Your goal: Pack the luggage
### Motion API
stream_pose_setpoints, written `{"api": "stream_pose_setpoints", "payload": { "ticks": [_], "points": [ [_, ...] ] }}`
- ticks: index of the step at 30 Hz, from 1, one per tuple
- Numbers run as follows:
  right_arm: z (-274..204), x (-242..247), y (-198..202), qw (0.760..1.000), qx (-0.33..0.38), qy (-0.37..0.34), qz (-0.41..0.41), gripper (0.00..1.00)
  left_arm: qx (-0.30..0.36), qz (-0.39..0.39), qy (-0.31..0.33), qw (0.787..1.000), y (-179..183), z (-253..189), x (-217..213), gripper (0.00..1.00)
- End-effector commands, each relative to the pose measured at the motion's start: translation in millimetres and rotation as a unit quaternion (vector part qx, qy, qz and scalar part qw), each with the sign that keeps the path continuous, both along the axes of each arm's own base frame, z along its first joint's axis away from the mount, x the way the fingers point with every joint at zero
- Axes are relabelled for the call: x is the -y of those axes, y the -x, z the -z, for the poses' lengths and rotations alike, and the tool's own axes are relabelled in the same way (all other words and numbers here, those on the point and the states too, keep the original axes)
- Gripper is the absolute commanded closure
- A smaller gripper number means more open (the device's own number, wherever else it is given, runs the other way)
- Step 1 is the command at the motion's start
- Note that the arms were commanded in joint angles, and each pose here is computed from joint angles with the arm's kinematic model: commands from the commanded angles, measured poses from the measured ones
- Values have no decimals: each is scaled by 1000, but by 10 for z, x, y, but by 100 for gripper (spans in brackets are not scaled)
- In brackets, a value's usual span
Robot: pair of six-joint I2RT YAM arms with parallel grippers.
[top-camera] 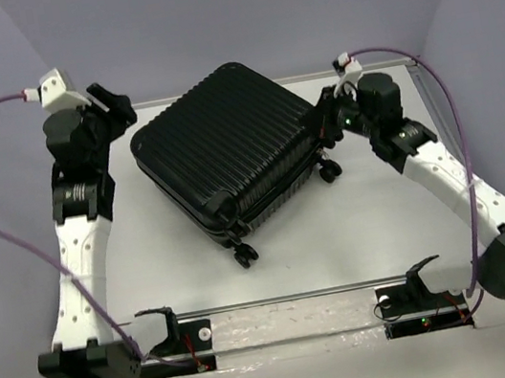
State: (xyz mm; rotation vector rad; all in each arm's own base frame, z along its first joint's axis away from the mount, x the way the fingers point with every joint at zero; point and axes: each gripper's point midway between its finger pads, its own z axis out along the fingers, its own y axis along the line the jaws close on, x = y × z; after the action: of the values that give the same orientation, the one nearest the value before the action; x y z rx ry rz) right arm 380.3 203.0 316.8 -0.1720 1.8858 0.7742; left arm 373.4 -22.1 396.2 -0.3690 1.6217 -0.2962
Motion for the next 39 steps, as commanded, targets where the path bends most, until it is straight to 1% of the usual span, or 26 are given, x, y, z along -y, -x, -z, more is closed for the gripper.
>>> {"api": "stream_pose_setpoints", "payload": {
  "ticks": [1,2,3,4,5,6,7,8,9,10,11,12,13,14,15,19,22,23,26,28,29,31,32,34,35,39],
  "points": [
    [448,-424,644,997,-14,-3,-78,93,-75,32,18,996,-816,463,94,28],
    [539,-424,721,997,-21,1,-80,93,-62,37,23,997,-923,309,86,28],
    [696,-347,815,997,-33,6,-72,93,-90,49,26,994,-1133,542,128,27],
    [765,-298,853,997,-37,9,-64,93,-81,30,33,996,-1258,408,-86,27],
    [836,-259,884,997,-42,12,-58,93,-85,29,35,995,-1359,428,-141,27],
    [995,-206,937,997,-57,19,-51,93,-121,33,41,991,-1565,738,-171,26],
    [1083,-188,950,996,-68,24,-47,93,-139,31,43,989,-1634,820,-215,26],
    [1182,-169,958,995,-82,29,-42,93,-122,32,39,991,-1740,671,-271,26],
    [1263,-155,957,995,-90,35,-38,93,-126,37,42,990,-1822,724,-278,26],
    [1382,-109,929,994,-102,43,-21,93,-149,45,43,987,-1970,961,-280,26],
    [1513,-91,883,992,-119,52,-7,93,-143,47,41,988,-2028,852,-294,25],
    [1565,-25,801,990,-121,63,21,93,-164,62,40,984,-2145,1083,-263,24],
    [1624,12,753,989,-126,72,36,93,-161,74,38,983,-2205,1022,-235,24],
    [1605,47,682,989,-121,70,50,93,-182,94,34,978,-2305,1254,-186,22],
    [1598,78,619,989,-118,69,58,93,-193,99,31,976,-2341,1336,-190,21],
    [1531,-33,361,991,-112,59,32,93,-226,113,32,967,-2424,1632,-159,21],
    [1292,-120,53,996,-76,51,23,93,-265,134,55,953,-2321,2089,-38,21],
    [1358,-139,52,995,-84,53,18,93,-248,137,50,958,-2350,1971,-16,22],
    [1230,-144,-181,997,-64,40,12,93,-284,129,51,949,-2124,2372,40,22],
    [1104,-117,-330,998,-50,22,6,93,-278,122,54,951,-2035,2301,27,23],
    [1173,-116,-401,998,-58,21,4,93,-294,111,61,947,-1938,2432,6,23],
    [1098,-84,-538,999,-50,13,1,93,-279,91,60,954,-1837,2299,-49,25],
    [1172,-85,-601,998,-58,12,-2,93,-295,87,66,949,-1711,2435,-48,25],
    [1040,-118,-711,999,-46,1,-18,93,-267,79,70,958,-1605,2210,-58,26],
    [1106,-111,-782,998,-53,1,-20,93,-279,76,75,954,-1477,2323,-54,26],
    [933,-140,-882,998,-50,-1,-33,92,-238,64,75,966,-1210,1983,-65,26]
  ]
}}
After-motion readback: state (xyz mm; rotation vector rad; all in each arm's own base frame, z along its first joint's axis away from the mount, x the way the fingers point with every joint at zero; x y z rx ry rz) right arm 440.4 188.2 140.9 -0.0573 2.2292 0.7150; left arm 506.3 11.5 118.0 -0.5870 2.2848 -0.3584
